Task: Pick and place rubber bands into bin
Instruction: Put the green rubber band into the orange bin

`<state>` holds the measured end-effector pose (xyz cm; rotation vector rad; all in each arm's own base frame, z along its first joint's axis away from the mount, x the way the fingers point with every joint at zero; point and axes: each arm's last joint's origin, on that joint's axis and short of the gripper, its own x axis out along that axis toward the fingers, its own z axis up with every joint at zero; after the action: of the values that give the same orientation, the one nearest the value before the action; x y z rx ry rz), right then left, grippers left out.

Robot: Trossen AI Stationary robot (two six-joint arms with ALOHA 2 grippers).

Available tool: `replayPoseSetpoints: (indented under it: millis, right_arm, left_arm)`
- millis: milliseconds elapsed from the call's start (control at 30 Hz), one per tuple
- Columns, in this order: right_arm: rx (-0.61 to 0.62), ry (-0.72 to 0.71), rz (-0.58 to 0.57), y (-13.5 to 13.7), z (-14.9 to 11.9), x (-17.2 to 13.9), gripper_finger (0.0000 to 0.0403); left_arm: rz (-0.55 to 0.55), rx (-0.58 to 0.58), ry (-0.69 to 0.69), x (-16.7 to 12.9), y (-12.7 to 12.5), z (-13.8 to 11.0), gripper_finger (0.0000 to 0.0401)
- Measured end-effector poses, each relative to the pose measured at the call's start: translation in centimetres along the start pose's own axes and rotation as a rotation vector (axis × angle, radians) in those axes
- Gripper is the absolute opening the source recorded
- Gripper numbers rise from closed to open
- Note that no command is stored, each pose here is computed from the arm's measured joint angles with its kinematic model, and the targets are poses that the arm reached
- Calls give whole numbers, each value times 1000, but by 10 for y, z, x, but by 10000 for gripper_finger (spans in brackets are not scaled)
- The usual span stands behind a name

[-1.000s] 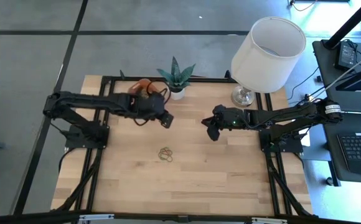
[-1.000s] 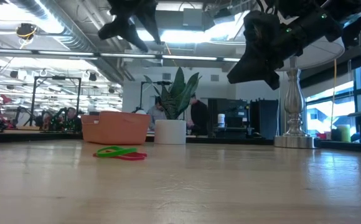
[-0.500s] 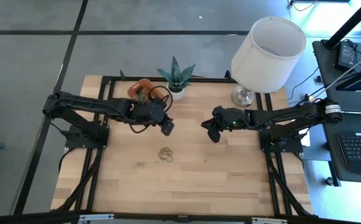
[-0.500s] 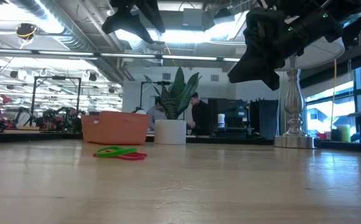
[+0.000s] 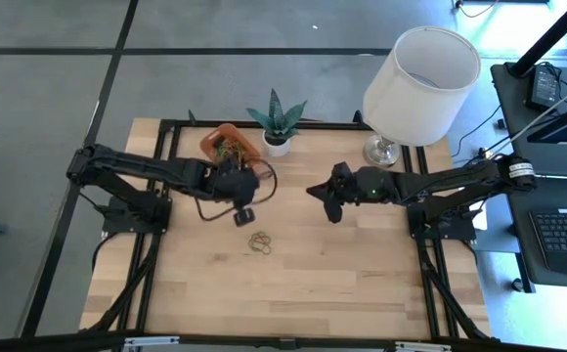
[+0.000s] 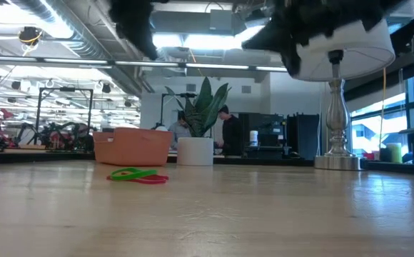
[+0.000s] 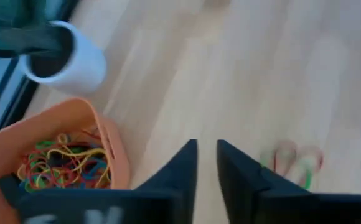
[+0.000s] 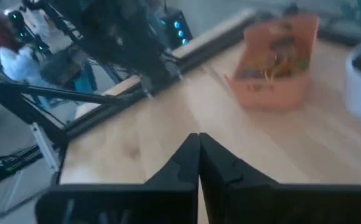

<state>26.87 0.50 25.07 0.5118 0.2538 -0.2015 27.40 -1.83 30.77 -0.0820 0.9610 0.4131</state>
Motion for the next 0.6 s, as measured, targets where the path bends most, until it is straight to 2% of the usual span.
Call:
replayPoseSetpoints:
  millis: [100,167,333,467,600]
  right_arm:
    - [-87,-33,-30,22,10,8,7]
    - [-142,-9,-70,36,15,18,4]
    - [-237,180,-167,65,14,53,4]
    - [-259,313,-239,76,8,82,2]
    - [-258,408,-294,83,-4,106,4]
  left_arm:
    - [-57,111,32,2,-9,-18,14]
    - [-105,127,37,3,-10,-32,6]
    - [-185,70,14,5,-2,-68,1]
    - [-231,26,12,2,5,-91,2]
    - [-254,28,-10,-1,9,-107,1]
